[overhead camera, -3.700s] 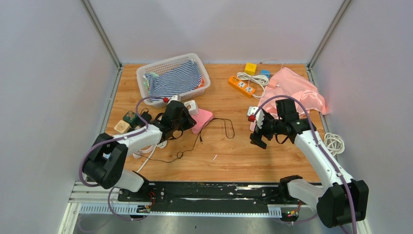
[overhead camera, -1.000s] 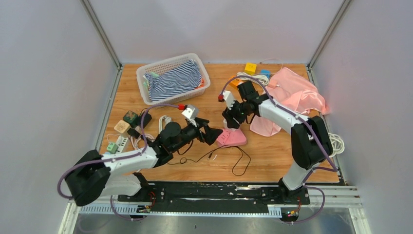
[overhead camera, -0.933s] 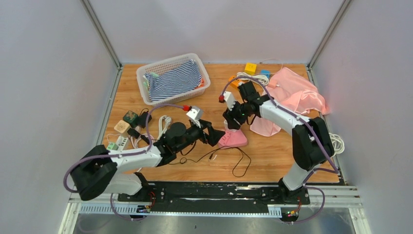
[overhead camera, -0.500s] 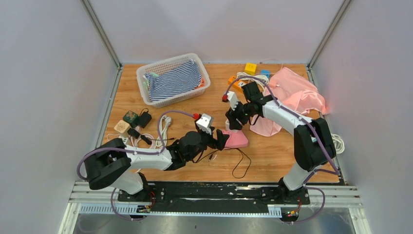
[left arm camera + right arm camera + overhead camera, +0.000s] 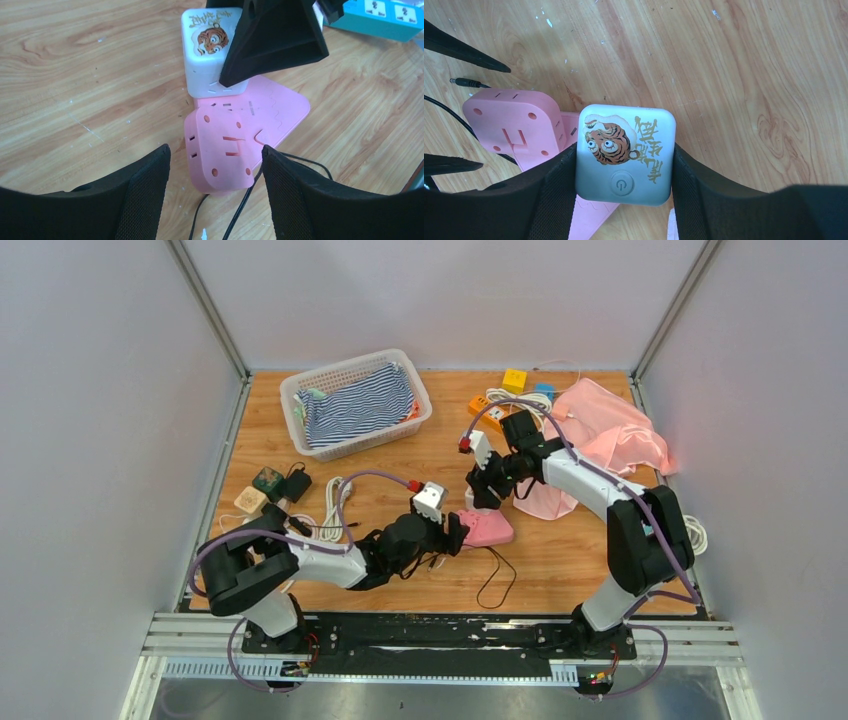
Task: Pull the plug off the socket
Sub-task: Remove the plug from the socket.
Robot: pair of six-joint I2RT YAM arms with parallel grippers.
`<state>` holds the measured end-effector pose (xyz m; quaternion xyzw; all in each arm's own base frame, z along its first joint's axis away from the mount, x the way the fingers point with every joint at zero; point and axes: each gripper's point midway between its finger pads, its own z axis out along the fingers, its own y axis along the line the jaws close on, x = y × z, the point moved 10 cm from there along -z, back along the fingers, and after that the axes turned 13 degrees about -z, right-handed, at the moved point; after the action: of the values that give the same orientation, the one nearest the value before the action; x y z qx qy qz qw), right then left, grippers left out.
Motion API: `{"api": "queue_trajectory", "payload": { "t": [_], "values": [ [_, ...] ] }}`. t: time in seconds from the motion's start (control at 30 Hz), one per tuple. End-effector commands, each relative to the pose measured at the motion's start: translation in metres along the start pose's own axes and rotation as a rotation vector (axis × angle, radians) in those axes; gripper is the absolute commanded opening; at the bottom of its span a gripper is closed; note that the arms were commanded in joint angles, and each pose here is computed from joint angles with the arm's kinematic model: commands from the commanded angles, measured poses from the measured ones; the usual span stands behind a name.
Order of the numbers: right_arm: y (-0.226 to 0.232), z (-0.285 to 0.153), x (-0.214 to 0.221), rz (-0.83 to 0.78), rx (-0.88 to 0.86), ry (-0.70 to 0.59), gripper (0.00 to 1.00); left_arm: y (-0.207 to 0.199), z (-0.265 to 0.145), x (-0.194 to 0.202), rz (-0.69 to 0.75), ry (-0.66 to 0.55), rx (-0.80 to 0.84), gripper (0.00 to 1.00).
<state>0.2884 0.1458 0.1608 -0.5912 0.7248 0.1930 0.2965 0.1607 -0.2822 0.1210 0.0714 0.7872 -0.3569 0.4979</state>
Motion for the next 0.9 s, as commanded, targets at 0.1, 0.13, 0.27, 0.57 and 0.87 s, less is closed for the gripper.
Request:
{"api": "queue_trajectory", "payload": {
  "t": [0.1,0.13,0.27,0.57,0.87],
  "values": [
    [0.012,-0.001,0.016,0.039,-0.062,0.046,0.00,-0.005,0.011,0.008,-0.030,-0.003,0.033,0.70],
    [0.012,-0.001,0.016,0.039,-0.063,0.049,0.00,-0.004,0.012,0.009,-0.030,-0.005,0.028,0.69],
    [0.014,-0.001,0.018,0.035,-0.066,0.050,0.00,-0.004,0.016,0.011,-0.016,-0.013,0.036,0.69],
    [0.014,0.002,0.020,0.038,-0.084,0.055,0.00,-0.005,0.027,0.009,-0.003,-0.036,0.110,0.54],
    [0.015,0.002,0.020,0.036,-0.092,0.052,0.00,-0.009,0.028,0.014,0.009,-0.040,0.213,0.30]
  ]
}}
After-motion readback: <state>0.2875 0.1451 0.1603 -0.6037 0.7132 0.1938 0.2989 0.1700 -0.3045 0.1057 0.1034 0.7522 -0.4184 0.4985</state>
